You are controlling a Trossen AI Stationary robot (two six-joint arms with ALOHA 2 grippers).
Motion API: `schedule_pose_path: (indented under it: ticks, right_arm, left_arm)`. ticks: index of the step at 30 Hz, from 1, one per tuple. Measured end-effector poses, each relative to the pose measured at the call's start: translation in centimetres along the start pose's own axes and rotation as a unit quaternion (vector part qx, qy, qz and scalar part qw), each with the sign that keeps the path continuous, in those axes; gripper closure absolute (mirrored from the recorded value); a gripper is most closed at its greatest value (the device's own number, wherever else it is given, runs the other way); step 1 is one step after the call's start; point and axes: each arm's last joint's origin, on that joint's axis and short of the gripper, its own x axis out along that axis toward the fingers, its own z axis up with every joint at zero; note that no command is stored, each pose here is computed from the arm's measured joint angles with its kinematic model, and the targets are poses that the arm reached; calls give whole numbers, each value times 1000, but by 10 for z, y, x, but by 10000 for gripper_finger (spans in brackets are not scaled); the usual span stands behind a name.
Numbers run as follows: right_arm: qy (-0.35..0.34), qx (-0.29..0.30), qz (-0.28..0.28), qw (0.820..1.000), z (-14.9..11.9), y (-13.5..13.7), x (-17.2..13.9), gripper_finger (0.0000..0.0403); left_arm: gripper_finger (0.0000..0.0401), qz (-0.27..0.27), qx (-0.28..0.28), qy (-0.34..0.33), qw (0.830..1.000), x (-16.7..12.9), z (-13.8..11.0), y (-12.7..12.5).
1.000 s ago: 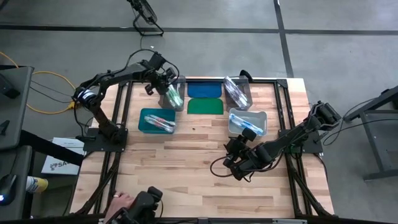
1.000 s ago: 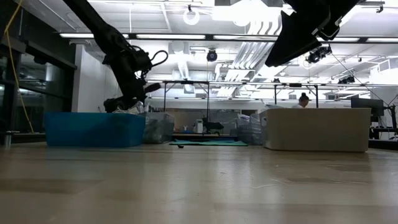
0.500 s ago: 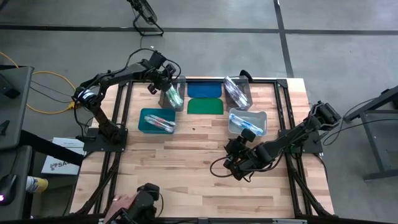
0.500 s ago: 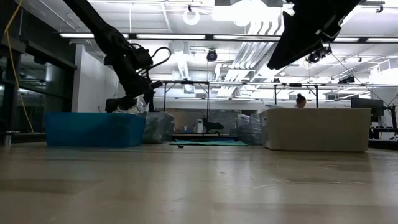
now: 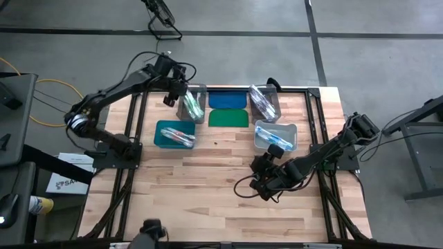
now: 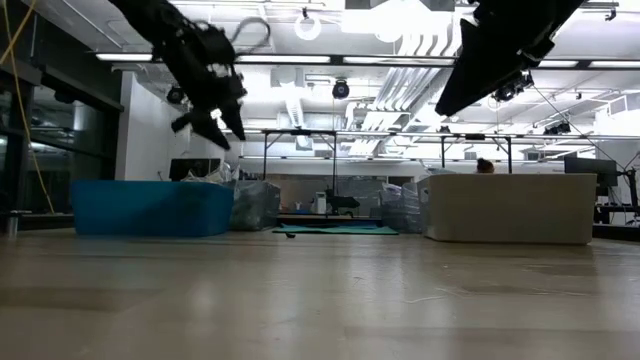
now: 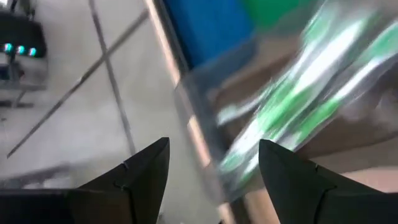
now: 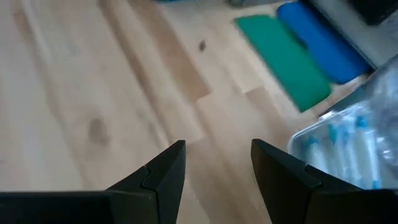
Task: Pick & Place Toothbrushes
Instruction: Return to Home Position
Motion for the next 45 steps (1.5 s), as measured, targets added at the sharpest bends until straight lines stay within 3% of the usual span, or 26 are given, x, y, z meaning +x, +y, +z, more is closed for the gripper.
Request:
schedule_pose_path:
  ticks: [5,8,10,15,21,25,27,34,38,43,45]
  right_arm:
    - [44,58,36,997,-3,3,-1,227]
    - [-32,54,-2,998,-17,7,-11,227]
    - [-83,64,-11,994,-31,4,-24,227]
    - [-113,120,44,985,-61,-18,-45,227]
    - [-158,146,177,960,-67,-43,-44,227]
    - [-222,118,308,917,-59,-63,-27,227]
    - [-254,102,344,898,-56,-78,-14,227]
    - [-267,106,345,894,-68,-131,16,227]
    - [-266,108,358,888,-83,-150,17,227]
    - [-257,114,345,895,-101,-163,15,227]
    - [-276,120,348,888,-102,-167,10,227]
  left_arm:
    - [165,-64,-18,-148,987,-40,16,-16]
    - [165,-94,-5,-278,956,-61,24,-29]
    - [165,-98,2,-329,939,-70,26,-44]
    - [165,-65,-4,-369,927,-81,34,-85]
    - [165,-4,-29,-410,912,-93,47,-127]
    - [165,5,-43,-419,907,-100,59,-146]
    - [165,2,-40,-425,904,-98,67,-153]
    - [165,27,-40,-443,895,-91,79,-180]
    - [165,44,-66,-457,886,-91,68,-191]
    - [165,67,-87,-472,875,-98,55,-200]
    - [165,68,-92,-474,873,-101,50,-204]
